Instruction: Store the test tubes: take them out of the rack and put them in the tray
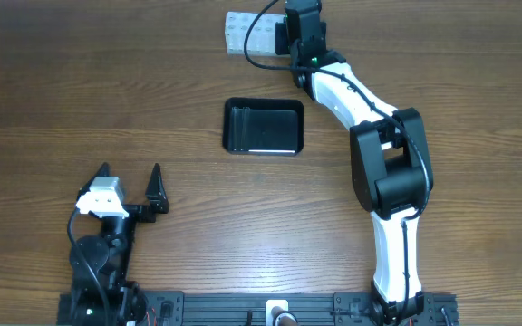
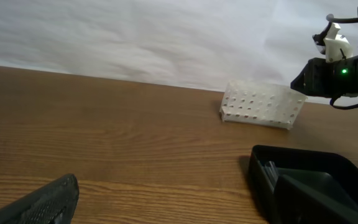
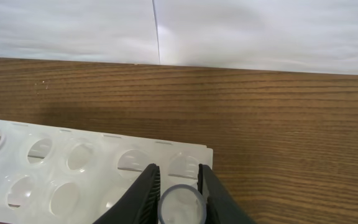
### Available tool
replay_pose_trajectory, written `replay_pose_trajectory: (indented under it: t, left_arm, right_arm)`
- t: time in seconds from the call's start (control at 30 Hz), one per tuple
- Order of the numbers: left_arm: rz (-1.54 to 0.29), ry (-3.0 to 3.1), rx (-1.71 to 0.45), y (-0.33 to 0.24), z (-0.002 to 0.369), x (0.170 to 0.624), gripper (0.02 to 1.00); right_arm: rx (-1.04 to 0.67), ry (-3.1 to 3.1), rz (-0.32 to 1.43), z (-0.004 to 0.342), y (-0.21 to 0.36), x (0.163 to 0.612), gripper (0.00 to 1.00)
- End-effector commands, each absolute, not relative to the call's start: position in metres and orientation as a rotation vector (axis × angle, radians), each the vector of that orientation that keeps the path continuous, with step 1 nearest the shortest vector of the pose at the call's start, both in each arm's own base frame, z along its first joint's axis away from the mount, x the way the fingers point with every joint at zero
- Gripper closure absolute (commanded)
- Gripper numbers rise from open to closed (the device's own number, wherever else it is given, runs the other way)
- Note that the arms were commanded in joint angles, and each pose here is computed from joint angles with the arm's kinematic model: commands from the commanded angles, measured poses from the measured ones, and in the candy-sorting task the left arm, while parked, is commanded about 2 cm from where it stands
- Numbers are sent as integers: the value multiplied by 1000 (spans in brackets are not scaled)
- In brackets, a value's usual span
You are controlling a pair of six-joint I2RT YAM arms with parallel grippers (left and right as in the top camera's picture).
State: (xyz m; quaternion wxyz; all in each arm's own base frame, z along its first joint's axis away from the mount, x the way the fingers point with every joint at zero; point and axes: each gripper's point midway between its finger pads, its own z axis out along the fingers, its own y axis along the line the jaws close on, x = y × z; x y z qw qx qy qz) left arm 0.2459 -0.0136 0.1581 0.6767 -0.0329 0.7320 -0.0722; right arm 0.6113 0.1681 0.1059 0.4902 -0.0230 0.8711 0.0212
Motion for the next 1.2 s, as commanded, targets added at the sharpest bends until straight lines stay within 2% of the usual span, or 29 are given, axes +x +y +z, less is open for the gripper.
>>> replay_pose_trajectory:
  t: [0.03,0.37,0.5,0.67,0.9,1.0,1.1,1.2]
  left_arm:
    - [-167,1649,-69,-14,156,246,18]
    - [-167,1649,-69,-14,156,246,18]
    - [-167,1649,-69,-14,156,246,18]
    - [-167,1649,-69,-14,156,246,18]
    - [-167,1649,-69,-14,156,246,18]
    - [-167,1649,-69,-14,156,246,18]
    - [-167,1649,-69,-14,156,246,20]
    - [-167,1649,-69,-14,156,246,18]
  right_arm:
    - [-60,2119,48,102,167,612,812]
    - [-72,2092,65,112,178,611,849]
    - [-72,2060,78,133,180,610,855]
    - [-61,1985,86,185,179,605,860]
    - [-59,1811,95,299,168,579,860]
    - [-53,1795,107,328,164,561,864]
    - [-18,1867,164,332,166,538,862]
    - [-59,2010,270,307,186,514,862]
